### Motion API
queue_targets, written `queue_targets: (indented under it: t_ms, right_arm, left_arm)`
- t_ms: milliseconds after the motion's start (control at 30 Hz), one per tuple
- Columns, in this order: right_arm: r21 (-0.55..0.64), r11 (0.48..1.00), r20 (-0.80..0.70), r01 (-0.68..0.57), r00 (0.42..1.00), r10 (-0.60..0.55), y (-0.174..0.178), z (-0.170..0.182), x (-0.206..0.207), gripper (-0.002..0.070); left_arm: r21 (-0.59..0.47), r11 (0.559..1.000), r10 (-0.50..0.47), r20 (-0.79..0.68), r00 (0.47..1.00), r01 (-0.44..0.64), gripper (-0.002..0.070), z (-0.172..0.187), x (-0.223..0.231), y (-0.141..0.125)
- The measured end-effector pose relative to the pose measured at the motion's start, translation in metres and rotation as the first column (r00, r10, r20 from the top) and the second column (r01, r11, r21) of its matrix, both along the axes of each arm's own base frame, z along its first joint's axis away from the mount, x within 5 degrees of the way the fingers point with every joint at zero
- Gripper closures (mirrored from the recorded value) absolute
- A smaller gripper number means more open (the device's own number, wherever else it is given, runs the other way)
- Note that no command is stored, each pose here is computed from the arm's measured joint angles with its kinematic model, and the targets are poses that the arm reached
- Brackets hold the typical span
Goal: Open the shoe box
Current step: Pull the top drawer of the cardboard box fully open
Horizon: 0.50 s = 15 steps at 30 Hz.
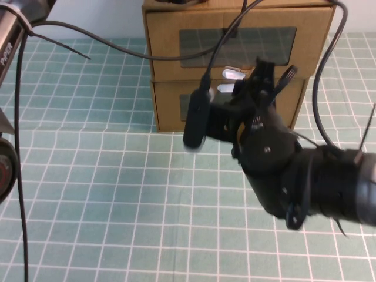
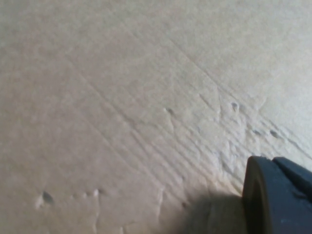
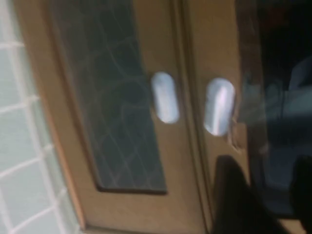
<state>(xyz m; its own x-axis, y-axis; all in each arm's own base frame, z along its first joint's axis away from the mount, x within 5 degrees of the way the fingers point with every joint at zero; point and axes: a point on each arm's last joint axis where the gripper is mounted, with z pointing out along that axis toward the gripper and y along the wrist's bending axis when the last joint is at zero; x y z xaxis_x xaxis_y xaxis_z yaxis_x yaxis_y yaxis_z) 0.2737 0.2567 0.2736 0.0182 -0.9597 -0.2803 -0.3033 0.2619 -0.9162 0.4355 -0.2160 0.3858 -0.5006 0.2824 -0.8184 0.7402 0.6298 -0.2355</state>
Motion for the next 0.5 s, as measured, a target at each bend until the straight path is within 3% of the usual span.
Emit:
queue_targets:
  t_ms: [133, 500]
  right_arm:
    - [0.06, 0.994, 0.018, 0.092, 0.996, -0.093, -0.005, 0.002, 0.02, 0.0357]
    - [0.097, 0.99, -0.006, 0.107, 0.994, -0.106, 0.006, -0.011, 0.05, 0.0333]
  left_arm:
    - [-0.003, 1.0, -0.013, -0.01, 1.0, 0.013, 0.068, -0.006, 0.003, -0.001]
    - [-0.03, 0.999, -0.029, -0.031, 0.999, 0.028, 0.068, -0.013, 0.008, -0.004]
